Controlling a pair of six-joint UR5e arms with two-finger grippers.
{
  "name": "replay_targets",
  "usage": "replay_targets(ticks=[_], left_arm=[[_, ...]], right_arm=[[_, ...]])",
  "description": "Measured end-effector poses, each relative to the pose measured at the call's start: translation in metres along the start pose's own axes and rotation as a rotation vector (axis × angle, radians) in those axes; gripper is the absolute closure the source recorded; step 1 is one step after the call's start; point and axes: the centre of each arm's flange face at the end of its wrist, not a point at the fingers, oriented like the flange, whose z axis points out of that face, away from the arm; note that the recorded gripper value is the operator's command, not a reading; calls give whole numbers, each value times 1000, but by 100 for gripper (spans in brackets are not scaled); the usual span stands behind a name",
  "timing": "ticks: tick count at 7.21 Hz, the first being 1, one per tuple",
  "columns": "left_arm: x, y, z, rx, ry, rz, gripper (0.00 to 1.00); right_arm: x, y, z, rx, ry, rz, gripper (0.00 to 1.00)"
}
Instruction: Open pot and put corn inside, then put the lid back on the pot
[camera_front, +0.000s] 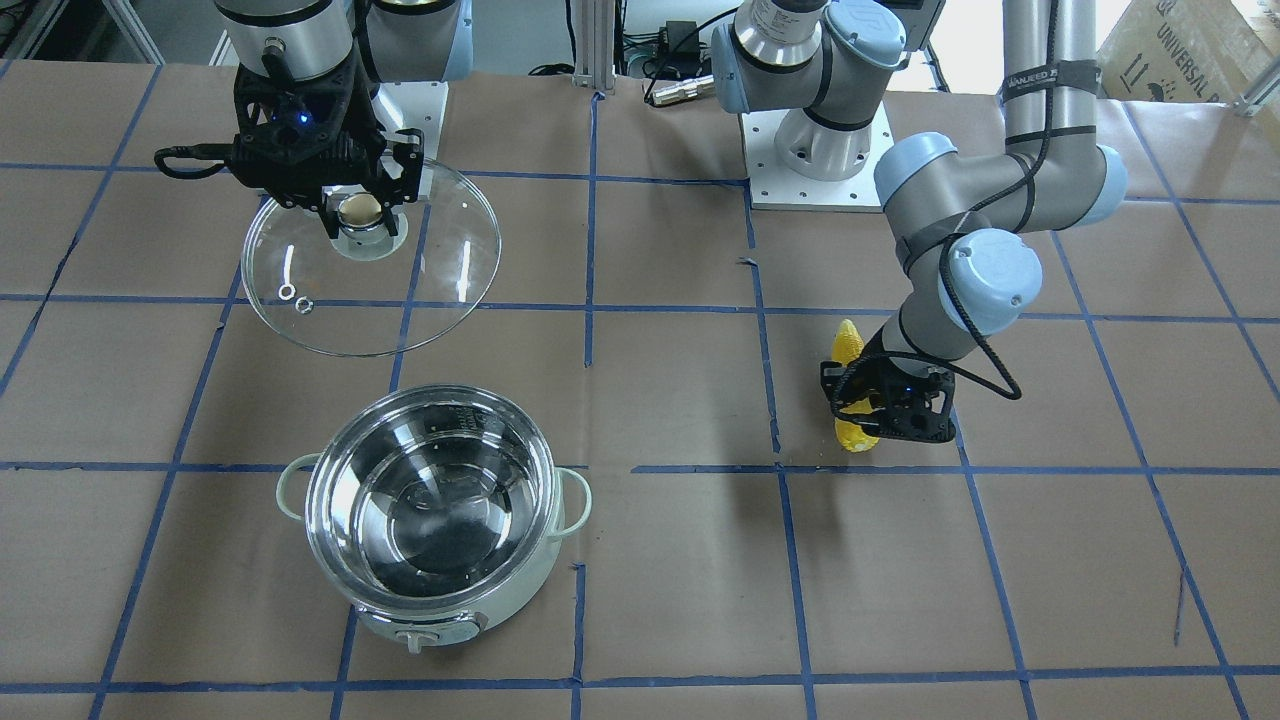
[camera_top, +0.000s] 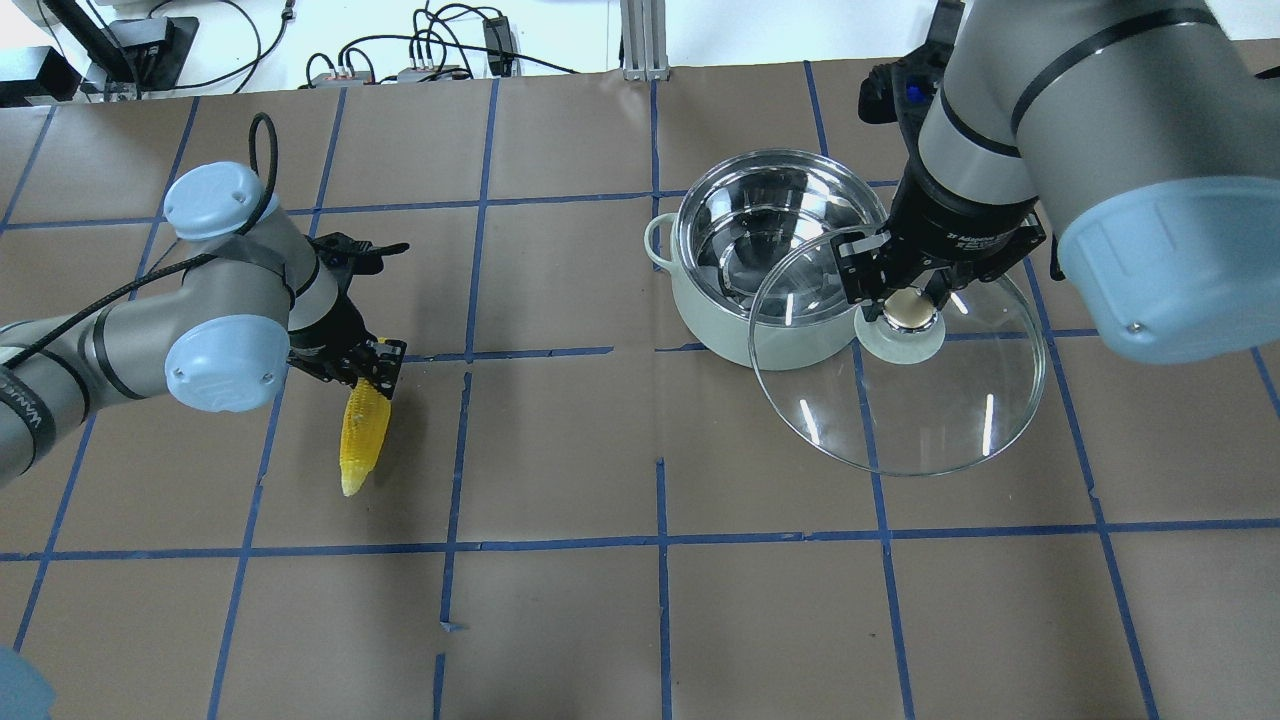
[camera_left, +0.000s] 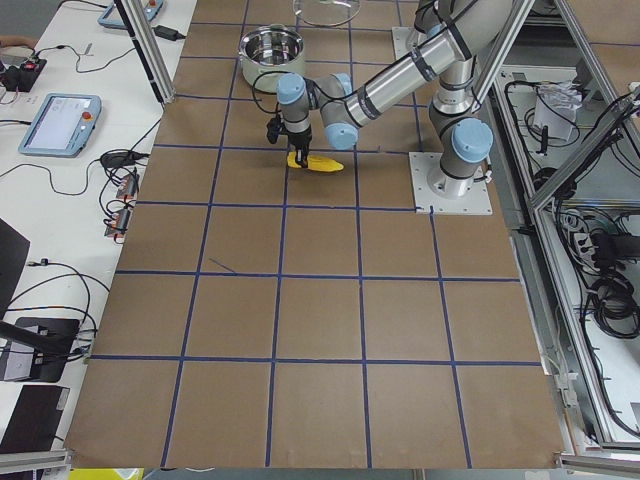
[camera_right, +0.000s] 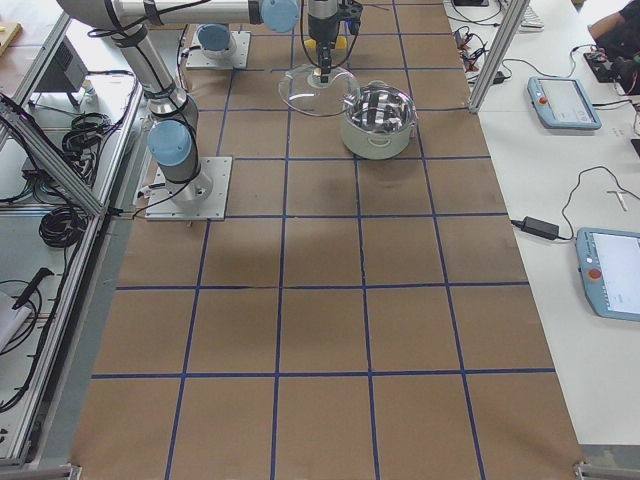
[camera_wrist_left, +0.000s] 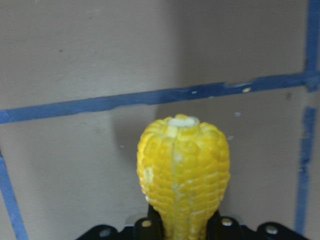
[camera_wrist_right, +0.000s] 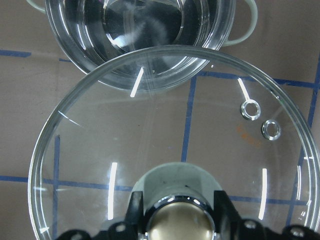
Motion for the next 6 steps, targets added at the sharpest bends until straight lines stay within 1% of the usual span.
replay_targets(ticks=[1, 2, 4, 6], left_arm=[[39, -9, -23, 18, -8, -20, 82], [81, -19, -46, 52, -7, -20, 82], [153, -40, -82, 119, 35, 2, 82], [216, -70, -112, 150, 53, 43, 82]], right_arm=[[0, 0, 0, 0, 0, -1, 57], [0, 0, 0, 0, 0, 0, 57], [1, 0, 0, -1, 7, 0, 57], [2, 0, 0, -2, 14, 1, 57]])
